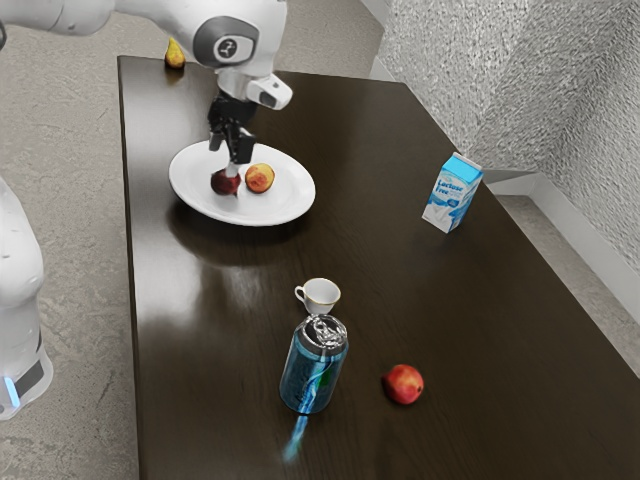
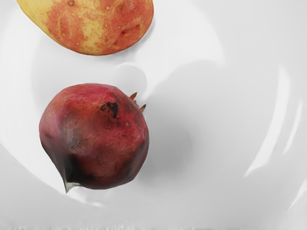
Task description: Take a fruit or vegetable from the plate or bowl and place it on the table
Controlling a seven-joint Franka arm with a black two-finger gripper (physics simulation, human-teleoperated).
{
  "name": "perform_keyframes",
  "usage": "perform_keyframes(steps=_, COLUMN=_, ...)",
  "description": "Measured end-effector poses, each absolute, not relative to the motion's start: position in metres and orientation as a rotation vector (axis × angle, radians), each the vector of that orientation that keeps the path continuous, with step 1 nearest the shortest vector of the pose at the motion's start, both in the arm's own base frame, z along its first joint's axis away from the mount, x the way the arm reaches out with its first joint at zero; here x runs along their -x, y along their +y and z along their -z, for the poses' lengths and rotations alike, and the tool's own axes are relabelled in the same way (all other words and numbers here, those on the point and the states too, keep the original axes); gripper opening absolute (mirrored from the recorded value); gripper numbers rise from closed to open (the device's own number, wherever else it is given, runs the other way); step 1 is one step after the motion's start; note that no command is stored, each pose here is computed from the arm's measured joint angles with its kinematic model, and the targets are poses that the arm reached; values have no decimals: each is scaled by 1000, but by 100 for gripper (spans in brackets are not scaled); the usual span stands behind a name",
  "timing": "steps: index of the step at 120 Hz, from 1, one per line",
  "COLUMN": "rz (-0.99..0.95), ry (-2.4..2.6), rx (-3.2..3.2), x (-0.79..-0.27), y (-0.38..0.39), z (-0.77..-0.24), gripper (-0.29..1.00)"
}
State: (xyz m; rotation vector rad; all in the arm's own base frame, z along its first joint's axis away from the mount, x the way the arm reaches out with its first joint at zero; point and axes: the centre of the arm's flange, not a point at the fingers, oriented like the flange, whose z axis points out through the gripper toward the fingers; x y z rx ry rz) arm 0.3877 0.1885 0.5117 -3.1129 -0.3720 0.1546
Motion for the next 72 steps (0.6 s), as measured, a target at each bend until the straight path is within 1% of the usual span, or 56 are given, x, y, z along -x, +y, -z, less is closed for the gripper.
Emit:
perform_keyframes(steps=24, rz=-126, ry=-413, rx=3105, x=-390, y=204, z=-518, gripper=70)
perform_keyframes(steps=72, rz=-167, ry=-443, rx=3119, x=-397, y=225, z=-489, gripper=70)
